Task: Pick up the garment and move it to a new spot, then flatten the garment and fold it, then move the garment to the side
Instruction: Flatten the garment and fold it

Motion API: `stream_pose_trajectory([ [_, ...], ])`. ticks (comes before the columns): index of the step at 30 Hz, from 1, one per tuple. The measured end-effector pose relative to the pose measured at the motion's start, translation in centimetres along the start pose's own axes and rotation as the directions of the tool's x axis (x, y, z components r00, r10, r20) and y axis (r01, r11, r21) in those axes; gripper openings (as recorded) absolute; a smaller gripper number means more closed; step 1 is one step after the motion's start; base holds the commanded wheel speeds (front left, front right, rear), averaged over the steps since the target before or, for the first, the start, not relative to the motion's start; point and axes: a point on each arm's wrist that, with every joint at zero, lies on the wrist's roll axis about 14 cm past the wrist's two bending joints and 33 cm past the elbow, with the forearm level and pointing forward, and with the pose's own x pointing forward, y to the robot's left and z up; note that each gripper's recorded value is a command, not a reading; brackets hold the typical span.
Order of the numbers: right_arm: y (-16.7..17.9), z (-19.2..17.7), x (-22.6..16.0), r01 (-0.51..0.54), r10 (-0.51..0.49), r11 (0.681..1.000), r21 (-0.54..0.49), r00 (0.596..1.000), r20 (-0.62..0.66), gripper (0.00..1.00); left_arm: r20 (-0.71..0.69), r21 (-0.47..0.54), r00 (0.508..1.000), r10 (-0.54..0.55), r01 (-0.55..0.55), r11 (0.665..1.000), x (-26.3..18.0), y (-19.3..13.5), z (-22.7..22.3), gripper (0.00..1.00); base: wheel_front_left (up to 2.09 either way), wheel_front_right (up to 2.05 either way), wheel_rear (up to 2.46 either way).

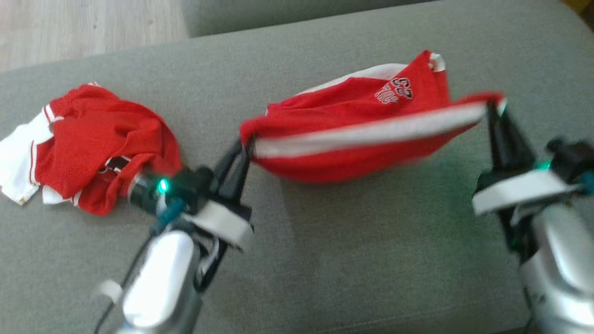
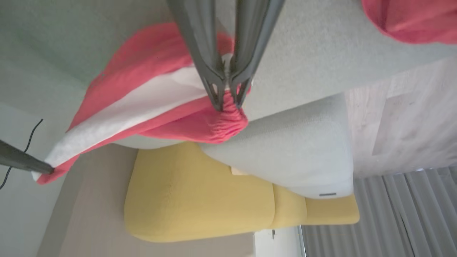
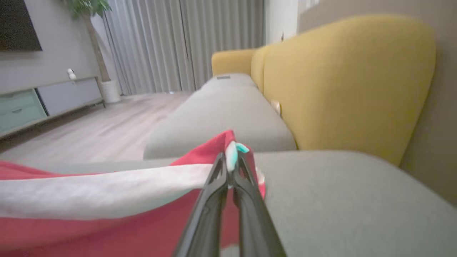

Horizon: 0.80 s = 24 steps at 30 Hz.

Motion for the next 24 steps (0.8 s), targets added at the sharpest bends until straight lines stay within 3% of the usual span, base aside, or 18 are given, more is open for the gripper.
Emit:
stream_pose_trajectory([
  [6, 1.1, 10.9, 1.4, -0.067, 0.093, 0.992, -0.111, 0.965, 0.247, 0.00, 0.241, 0.095, 0.970, -0.030, 0.007, 0.995, 2.8, 0.9, 9.6, 0.00, 0.00, 0.00, 0.00],
  [13, 2.2, 17.8, -0.1, -0.077, 0.129, 0.983, -0.164, 0.933, 0.335, 0.00, 0.399, 0.146, 0.916, -0.048, -0.012, 0.989, 1.8, 0.9, 16.8, 0.00, 0.00, 0.00, 0.00],
  [17, 3.2, 18.7, -1.3, -0.100, 0.153, 0.981, -0.168, 0.929, 0.338, 0.00, 0.411, 0.139, 0.911, -0.032, -0.028, 0.990, 0.4, 1.3, 17.2, 0.00, 0.00, 0.00, 0.00],
  [24, 1.5, 15.2, -3.8, -0.049, 0.076, 0.992, -0.118, 0.969, 0.234, 0.00, 0.294, 0.105, 0.956, -0.016, -0.016, 0.994, -2.8, 1.1, 12.3, 0.00, 0.00, 0.00, 0.00],
])
